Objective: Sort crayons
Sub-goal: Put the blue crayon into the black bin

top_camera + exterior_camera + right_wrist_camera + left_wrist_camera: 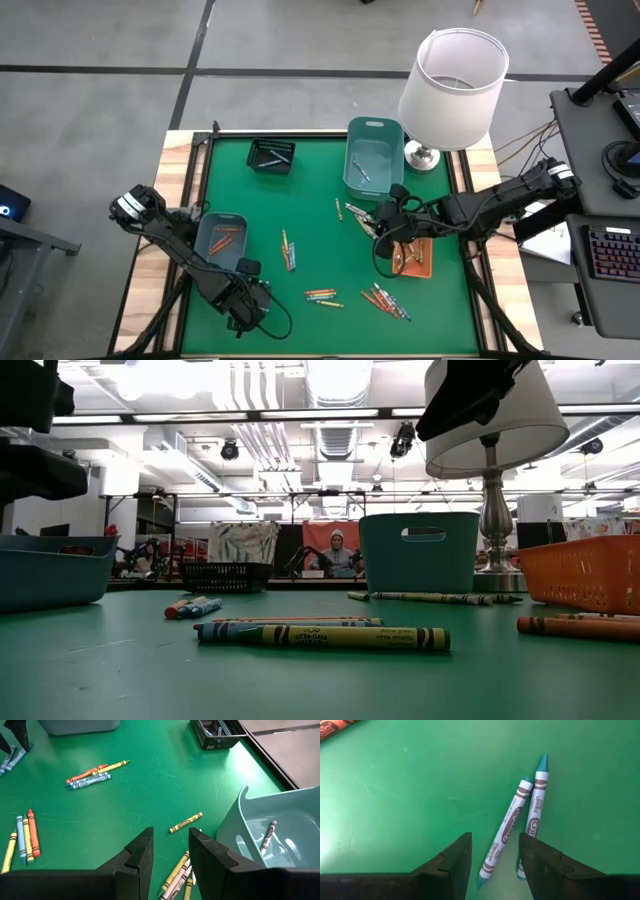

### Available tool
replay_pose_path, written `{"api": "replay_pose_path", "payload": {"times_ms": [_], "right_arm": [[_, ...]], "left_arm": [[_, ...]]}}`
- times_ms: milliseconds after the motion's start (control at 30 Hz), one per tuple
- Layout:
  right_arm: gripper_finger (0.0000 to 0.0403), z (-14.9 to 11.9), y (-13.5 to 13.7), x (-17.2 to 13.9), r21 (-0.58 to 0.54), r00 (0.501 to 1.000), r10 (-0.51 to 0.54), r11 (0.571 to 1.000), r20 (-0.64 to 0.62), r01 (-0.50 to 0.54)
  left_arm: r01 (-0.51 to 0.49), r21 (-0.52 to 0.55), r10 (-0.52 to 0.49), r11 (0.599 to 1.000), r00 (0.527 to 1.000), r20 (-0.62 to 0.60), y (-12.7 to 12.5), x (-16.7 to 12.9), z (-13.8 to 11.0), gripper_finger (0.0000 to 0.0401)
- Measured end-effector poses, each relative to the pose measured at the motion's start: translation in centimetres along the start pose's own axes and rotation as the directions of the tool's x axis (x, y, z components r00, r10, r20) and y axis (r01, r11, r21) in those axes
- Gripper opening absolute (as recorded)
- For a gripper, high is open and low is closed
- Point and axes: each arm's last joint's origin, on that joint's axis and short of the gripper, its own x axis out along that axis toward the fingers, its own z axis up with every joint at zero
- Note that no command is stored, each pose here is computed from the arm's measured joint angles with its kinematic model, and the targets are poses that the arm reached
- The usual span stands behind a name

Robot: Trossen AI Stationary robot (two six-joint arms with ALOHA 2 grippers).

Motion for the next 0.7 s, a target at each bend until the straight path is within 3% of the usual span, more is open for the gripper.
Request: {"api": "replay_pose_path", "payload": {"times_ms": [700], "right_arm": [[0.0111, 0.0, 0.0, 0.0, 0.0, 1.0, 0.0, 1.0, 0.0, 0.0]], "left_arm": [[-0.022, 0.015, 0.022, 1.0, 1.0, 0.01, 0.36, 0.75, -0.41, 0.0146]]}}
